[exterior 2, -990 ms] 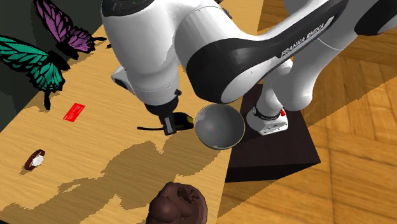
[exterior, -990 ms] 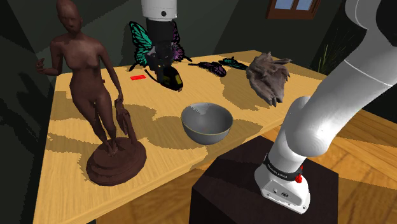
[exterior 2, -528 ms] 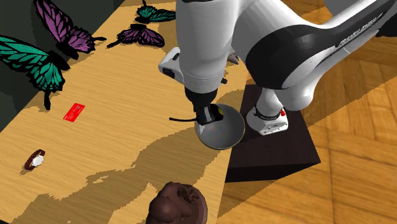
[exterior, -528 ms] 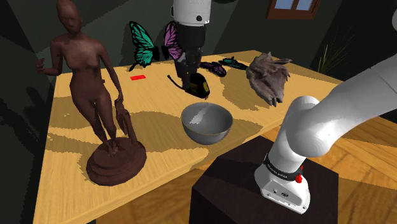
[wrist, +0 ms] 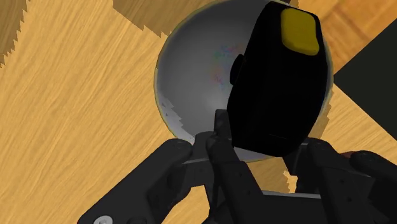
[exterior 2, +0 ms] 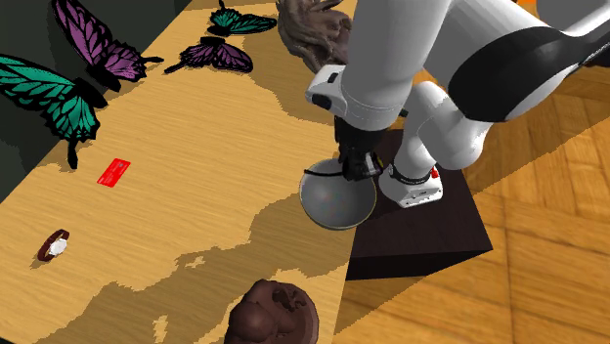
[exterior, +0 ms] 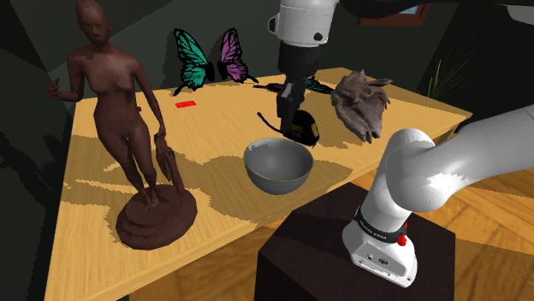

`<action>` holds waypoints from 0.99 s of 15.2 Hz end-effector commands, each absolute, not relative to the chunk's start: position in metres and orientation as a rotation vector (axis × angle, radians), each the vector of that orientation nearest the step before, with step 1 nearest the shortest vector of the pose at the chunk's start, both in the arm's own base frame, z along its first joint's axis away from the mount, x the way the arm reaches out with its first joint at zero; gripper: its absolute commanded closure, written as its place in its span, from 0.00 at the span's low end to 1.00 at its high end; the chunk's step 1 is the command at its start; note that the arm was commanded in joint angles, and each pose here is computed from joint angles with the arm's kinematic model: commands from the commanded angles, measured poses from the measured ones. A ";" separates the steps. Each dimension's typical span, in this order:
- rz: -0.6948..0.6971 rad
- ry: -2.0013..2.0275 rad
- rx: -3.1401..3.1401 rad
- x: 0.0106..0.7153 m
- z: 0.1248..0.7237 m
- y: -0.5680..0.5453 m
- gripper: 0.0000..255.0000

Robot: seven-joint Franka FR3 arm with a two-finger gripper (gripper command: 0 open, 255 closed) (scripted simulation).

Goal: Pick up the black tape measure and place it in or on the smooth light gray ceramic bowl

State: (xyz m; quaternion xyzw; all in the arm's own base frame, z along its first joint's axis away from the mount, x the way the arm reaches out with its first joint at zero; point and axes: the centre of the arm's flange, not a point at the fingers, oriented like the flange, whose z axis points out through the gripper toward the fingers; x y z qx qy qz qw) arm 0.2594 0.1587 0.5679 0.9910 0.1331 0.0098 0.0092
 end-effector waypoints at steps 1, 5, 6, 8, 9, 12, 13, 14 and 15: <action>0.031 0.415 3.096 0.257 0.558 0.158 1.00; 0.031 0.415 3.096 0.257 0.537 0.158 1.00; 0.031 0.415 3.096 0.257 0.532 0.158 1.00; 0.031 0.415 3.096 0.257 0.521 0.158 1.00; 0.031 0.415 3.096 0.257 0.516 0.158 1.00; 0.031 0.415 3.096 0.257 0.504 0.158 1.00; 0.031 0.415 3.096 0.257 0.504 0.158 1.00; 0.031 0.415 3.096 0.257 0.504 0.158 1.00; 0.031 0.415 3.096 0.257 0.504 0.158 1.00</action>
